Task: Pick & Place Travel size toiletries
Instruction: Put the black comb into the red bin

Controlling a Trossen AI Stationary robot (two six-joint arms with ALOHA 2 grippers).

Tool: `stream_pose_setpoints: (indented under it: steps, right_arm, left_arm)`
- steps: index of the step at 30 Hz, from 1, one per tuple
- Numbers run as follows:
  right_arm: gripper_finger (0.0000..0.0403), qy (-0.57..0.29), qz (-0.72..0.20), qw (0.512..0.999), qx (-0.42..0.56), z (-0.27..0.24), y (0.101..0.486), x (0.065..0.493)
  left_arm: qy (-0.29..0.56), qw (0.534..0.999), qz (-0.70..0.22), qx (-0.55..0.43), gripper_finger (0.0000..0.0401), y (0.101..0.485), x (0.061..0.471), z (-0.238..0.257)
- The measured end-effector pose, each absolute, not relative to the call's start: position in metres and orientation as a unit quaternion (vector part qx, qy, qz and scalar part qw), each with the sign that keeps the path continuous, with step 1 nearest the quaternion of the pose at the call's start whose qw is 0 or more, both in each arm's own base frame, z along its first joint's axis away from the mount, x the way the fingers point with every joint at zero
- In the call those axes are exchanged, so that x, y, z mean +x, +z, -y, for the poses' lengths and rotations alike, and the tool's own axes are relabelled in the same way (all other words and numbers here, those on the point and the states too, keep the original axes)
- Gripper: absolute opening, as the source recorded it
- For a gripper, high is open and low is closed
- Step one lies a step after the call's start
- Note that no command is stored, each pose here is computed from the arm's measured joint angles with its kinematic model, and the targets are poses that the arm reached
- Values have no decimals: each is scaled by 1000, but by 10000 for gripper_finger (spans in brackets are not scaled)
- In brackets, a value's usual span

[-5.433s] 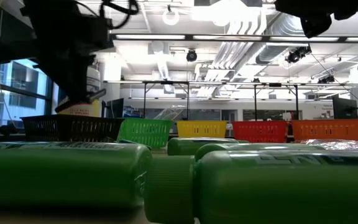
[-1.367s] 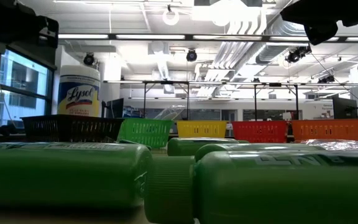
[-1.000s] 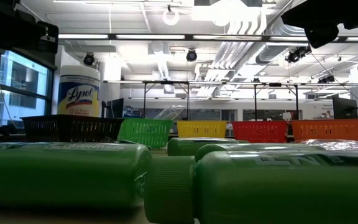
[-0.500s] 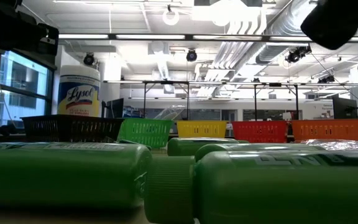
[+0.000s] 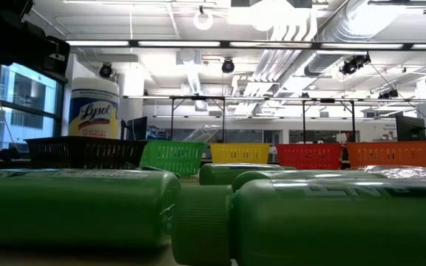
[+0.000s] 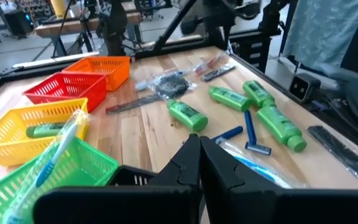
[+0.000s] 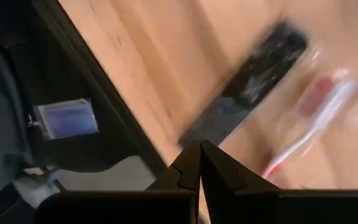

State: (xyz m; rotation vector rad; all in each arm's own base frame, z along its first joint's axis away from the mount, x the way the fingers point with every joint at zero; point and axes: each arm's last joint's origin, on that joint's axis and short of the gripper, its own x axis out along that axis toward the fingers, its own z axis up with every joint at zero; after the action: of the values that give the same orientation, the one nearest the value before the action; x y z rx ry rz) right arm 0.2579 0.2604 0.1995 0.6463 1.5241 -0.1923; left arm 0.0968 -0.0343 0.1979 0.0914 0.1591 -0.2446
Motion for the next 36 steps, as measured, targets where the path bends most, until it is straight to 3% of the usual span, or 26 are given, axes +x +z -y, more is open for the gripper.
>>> stream_pose_setpoints:
  steps: [10,13,20,24,31,36]
  right_arm:
    - [12,-115,-606,699,362,-285,196,267]
    - [44,-120,-579,709,385,-285,198,272]
    - [151,-160,-583,684,408,-276,190,282]
    - [187,-170,-606,658,413,-276,176,286]
    - [183,-200,-640,614,417,-277,161,284]
    - [165,-224,-633,618,409,-278,160,279]
  left_arm:
    - [-118,987,-92,59,0,195,96,34]
    - [-119,986,-92,67,0,195,96,34]
    - [-119,986,-89,79,0,195,96,34]
    - [-119,985,-88,88,0,195,96,34]
    - [-119,985,-88,88,0,195,96,34]
    - [-119,985,-87,88,0,195,96,34]
